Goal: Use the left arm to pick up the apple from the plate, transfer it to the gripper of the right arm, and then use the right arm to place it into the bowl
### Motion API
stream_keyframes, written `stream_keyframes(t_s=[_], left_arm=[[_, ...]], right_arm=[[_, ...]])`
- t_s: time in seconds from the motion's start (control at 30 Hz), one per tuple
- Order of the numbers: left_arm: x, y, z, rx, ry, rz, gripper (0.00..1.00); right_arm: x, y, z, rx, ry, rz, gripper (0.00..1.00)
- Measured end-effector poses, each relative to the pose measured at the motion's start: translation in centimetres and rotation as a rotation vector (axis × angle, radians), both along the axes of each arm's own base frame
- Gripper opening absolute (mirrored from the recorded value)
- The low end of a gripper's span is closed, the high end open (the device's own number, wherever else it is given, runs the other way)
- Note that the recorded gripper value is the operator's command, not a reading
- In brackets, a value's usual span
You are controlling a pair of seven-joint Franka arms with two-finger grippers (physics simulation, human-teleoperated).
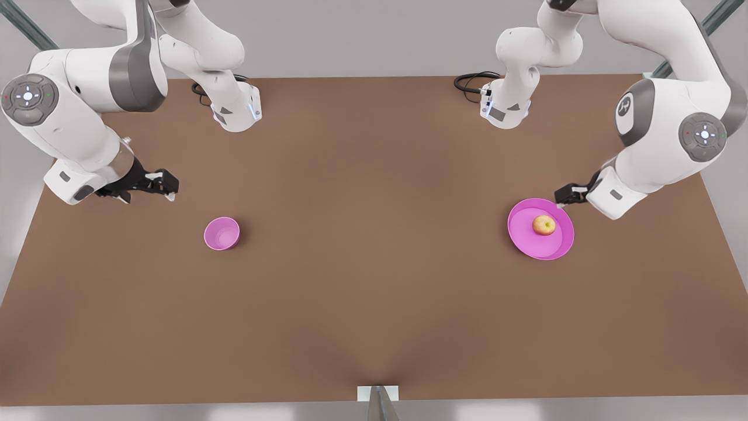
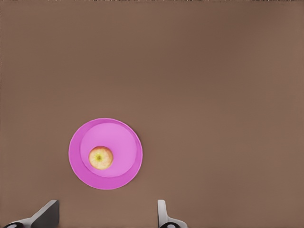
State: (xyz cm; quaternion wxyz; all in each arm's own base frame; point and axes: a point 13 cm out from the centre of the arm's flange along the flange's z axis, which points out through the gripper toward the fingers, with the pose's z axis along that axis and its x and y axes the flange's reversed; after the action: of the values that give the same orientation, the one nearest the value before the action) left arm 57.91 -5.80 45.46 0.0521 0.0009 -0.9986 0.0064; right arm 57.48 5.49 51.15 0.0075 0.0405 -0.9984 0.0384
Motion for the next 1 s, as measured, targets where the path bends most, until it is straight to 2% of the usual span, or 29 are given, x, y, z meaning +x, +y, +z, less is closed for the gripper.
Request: stream_keyframes(t_s=[0.07,0.13,0.27,0.4,0.63,1.0], left_arm=[[0.3,0.0,-0.4,0.002,-0.003,-0.003,1.0],[-0.2,0.6,-4.3,0.007,0.052,0.006,1.0],[-6.2,2.7,-16.5,0.002,0.164,0.045,1.0],[-10.1,3.3,-25.5,-0.002,0.149,0.05,1.0],[-10.8,8.4,-32.1,-0.01,0.028,0.107,1.0],[-10.0,10.5,-38.0,-0.006,-0.038,0.058,1.0]], right_arm=[[0.2,0.0,0.1,0.001,-0.009,-0.002,1.0],[0.4,0.0,0.1,0.002,-0.015,-0.004,1.0],[0.5,0.1,0.2,0.003,-0.023,-0.005,1.0],[0.6,0.2,0.2,0.003,-0.027,-0.007,1.0],[0.7,0.0,0.2,0.004,-0.03,-0.012,1.0],[0.7,0.1,0.3,0.004,-0.031,-0.015,1.0]])
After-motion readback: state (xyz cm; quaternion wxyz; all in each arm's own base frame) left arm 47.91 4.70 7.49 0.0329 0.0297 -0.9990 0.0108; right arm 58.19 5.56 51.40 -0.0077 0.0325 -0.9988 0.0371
